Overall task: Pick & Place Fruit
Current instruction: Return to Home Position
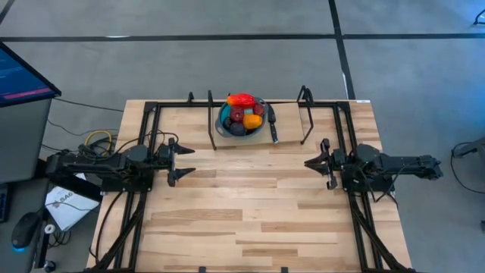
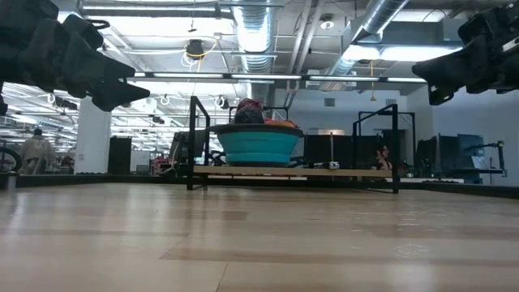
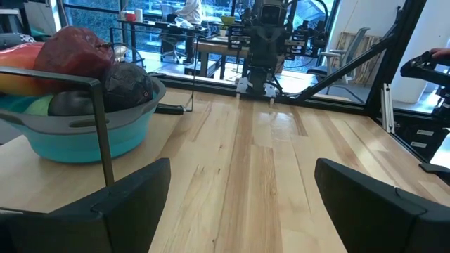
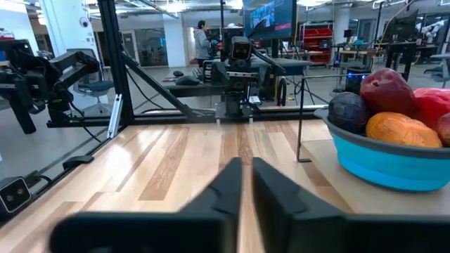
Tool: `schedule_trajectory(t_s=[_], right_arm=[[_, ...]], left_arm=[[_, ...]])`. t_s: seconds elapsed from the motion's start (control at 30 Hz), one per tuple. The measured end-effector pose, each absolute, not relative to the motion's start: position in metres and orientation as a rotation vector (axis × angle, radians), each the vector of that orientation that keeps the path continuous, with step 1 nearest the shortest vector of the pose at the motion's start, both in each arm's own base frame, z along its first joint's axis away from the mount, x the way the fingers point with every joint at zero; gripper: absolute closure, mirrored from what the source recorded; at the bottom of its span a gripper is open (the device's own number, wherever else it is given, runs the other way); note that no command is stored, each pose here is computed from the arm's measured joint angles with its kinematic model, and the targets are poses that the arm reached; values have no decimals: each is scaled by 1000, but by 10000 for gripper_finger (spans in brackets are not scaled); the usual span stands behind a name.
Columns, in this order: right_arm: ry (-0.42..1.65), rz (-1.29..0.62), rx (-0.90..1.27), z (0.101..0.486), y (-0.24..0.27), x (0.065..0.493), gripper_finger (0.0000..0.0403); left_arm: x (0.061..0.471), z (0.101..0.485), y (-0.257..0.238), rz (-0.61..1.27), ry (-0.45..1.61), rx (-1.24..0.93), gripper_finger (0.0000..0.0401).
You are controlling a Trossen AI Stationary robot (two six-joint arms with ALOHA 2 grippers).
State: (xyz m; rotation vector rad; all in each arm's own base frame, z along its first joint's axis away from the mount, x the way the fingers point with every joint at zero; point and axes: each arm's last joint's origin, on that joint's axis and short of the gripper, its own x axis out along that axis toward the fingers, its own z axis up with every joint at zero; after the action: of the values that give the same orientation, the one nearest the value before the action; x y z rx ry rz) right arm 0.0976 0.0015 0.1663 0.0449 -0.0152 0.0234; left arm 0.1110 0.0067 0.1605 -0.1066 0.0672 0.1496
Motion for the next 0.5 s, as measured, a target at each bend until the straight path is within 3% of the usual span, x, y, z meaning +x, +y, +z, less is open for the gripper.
schedule_trajectory(t_s=[0.2,0.5], right_arm=[[-16,39,22,166,3,98,399],[-16,67,27,166,5,97,398]], left_arm=[[111,160,7,150,67,-107,55],[111,160,7,149,67,-106,55]])
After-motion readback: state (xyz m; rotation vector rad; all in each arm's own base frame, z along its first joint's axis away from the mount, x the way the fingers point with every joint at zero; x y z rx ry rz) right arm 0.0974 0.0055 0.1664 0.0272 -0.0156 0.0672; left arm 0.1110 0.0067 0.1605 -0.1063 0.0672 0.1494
